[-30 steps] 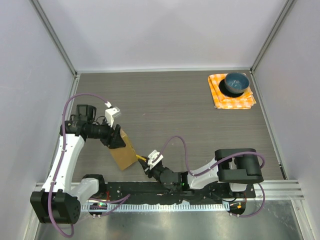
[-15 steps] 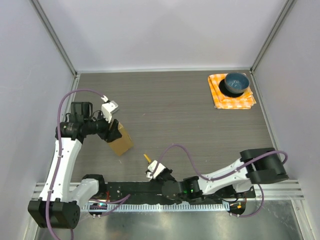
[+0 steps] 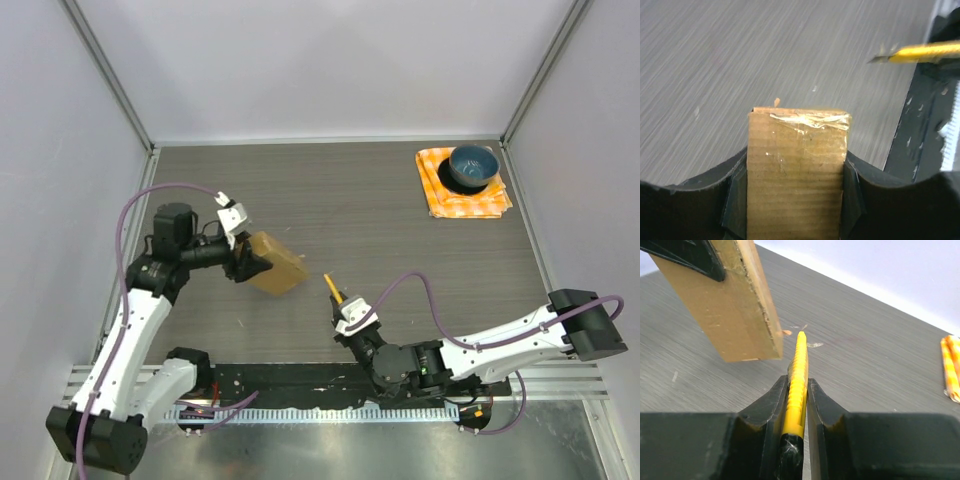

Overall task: Unpack the express box
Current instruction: Adjust the express box at the center of the board.

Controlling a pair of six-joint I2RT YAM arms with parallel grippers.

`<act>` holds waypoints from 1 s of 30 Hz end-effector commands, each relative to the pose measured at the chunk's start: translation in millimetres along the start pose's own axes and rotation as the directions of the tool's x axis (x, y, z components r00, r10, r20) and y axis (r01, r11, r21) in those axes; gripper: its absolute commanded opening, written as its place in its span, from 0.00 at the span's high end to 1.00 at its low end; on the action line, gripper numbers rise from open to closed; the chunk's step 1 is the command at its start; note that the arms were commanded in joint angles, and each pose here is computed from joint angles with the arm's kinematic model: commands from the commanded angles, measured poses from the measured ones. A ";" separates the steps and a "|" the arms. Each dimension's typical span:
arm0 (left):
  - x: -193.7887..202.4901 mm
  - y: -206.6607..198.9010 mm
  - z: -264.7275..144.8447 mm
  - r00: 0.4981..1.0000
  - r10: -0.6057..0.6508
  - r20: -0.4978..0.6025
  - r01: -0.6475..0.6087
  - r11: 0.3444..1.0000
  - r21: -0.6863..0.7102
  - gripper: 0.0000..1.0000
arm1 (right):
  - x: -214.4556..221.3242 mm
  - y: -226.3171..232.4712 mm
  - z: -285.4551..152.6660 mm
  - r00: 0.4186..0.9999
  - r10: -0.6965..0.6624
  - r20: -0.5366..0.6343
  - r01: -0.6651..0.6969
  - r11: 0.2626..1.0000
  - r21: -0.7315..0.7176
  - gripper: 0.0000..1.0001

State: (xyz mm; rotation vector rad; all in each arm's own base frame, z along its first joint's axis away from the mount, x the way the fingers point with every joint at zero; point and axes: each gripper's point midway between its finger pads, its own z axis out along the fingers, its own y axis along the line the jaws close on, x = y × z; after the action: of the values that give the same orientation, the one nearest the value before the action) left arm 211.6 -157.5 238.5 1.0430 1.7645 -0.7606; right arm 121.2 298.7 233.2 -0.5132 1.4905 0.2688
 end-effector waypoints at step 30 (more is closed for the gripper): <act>130.2 -32.4 30.2 0.984 0.068 -0.164 -0.034 0.979 0.202 0.59 | 36.8 -11.3 65.2 0.993 0.119 -0.001 -0.119 0.991 0.060 0.99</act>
State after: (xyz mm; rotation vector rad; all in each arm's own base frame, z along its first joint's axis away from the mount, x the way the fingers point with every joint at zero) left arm 182.5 -181.0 147.3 1.2565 1.6396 -0.9307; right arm 180.7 283.6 188.2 -0.4286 1.5436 0.1474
